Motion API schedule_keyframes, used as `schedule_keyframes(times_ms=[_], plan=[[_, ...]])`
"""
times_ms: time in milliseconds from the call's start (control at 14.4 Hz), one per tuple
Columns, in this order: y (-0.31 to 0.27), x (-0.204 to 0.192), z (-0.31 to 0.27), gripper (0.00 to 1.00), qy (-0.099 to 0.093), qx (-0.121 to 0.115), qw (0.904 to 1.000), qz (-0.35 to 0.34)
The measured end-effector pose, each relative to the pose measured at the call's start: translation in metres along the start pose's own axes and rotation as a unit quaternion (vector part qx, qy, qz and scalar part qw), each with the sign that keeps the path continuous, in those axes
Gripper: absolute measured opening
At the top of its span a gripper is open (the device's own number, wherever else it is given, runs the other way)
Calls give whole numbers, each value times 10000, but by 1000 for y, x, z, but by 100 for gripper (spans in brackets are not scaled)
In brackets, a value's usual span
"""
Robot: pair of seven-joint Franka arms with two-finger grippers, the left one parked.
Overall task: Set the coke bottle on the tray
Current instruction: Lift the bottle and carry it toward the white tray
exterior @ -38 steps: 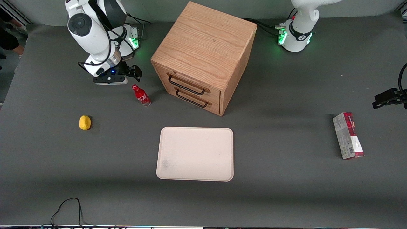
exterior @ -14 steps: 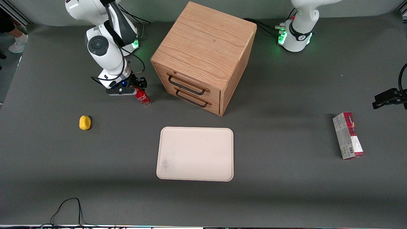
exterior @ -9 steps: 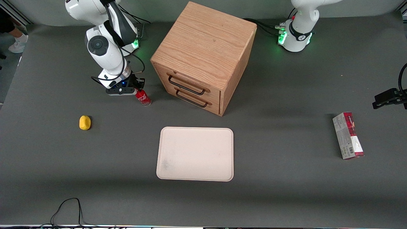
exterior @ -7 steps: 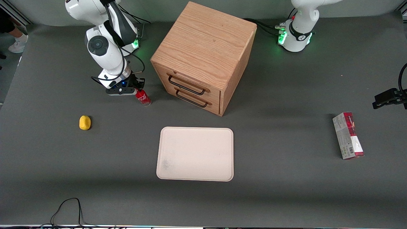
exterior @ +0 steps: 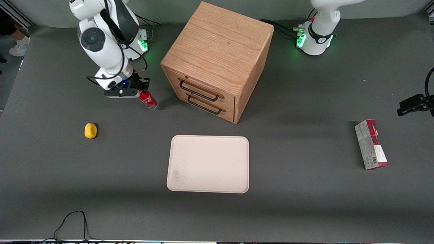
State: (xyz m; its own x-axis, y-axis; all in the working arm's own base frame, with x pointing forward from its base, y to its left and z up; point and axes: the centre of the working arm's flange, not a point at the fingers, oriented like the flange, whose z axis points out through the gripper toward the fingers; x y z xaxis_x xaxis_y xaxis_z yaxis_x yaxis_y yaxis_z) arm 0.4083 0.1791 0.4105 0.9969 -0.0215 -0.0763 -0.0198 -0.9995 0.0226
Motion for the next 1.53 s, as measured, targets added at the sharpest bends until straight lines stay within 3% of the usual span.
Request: schedule_keyframes(times_ms=[557,835,1183,1391,1530], plan=[[9,-1,-164,32,-119,-30,9999,62],[10,1,-210,32,41,43,9999,91],[-25,72,-218,32,143,4,9998,132],[-59,122,-216,32,36,-17,9999,113],[-83,152,-213,32,88,-26,9999,63]])
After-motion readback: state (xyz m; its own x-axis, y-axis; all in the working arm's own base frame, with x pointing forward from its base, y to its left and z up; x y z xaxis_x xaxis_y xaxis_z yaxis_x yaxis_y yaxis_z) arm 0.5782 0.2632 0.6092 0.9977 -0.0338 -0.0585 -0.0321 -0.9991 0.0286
